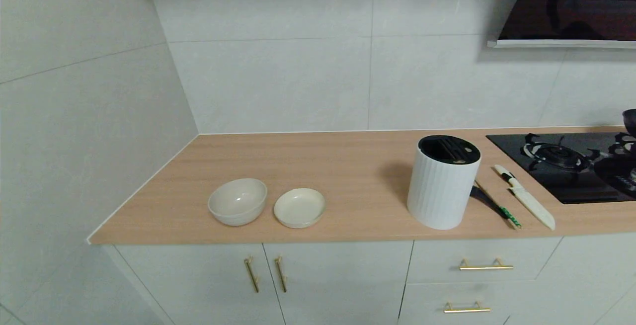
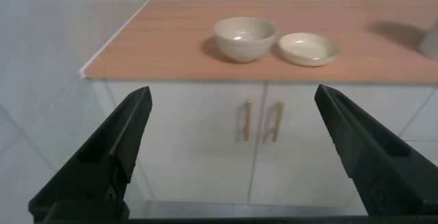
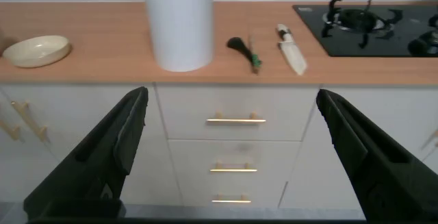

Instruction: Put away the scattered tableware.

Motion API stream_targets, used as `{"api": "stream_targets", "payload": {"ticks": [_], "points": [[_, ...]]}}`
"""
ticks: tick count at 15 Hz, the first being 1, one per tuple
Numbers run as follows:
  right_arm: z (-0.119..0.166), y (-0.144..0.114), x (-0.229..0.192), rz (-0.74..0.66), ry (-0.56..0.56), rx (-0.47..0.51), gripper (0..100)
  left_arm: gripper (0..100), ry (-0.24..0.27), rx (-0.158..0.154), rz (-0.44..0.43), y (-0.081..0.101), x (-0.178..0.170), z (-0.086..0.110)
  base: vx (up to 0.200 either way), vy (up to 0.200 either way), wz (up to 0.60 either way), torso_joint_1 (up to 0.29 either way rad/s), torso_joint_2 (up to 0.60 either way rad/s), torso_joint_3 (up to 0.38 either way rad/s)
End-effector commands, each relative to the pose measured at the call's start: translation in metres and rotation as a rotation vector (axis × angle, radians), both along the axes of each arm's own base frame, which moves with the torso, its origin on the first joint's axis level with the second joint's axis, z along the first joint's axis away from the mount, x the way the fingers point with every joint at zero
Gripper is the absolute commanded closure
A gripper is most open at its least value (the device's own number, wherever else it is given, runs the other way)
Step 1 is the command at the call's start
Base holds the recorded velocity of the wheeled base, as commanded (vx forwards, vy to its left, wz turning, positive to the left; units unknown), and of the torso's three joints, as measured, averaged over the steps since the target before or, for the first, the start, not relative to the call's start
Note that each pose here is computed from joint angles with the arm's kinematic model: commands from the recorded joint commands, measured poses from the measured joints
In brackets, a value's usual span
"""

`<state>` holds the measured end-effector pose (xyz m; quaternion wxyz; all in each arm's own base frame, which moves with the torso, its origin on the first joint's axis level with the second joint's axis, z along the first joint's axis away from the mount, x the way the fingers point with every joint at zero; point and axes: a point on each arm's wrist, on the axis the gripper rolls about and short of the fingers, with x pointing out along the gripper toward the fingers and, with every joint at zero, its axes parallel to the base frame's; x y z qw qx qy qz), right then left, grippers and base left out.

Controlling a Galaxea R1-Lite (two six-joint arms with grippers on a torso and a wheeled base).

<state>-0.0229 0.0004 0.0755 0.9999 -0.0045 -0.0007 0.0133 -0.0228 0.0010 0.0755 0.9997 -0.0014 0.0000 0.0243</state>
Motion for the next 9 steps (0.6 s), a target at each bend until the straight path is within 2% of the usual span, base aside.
{"api": "stream_targets", "payload": {"ticks": [1,9], "points": [[0.0000,0.0000,0.0001,0.001,0.001,0.000,0,0,0.000,0.000,0.001,0.0000,0.0000,0.0000,0.000,0.200,0.00,0.007,0.01,0.002],[0.0000,0.0000,0.0001,0.001,0.001,0.000,0,0,0.000,0.000,0.001,0.0000,0.0000,0.0000,0.000,0.200,0.00,0.001,0.00,0.003]]}}
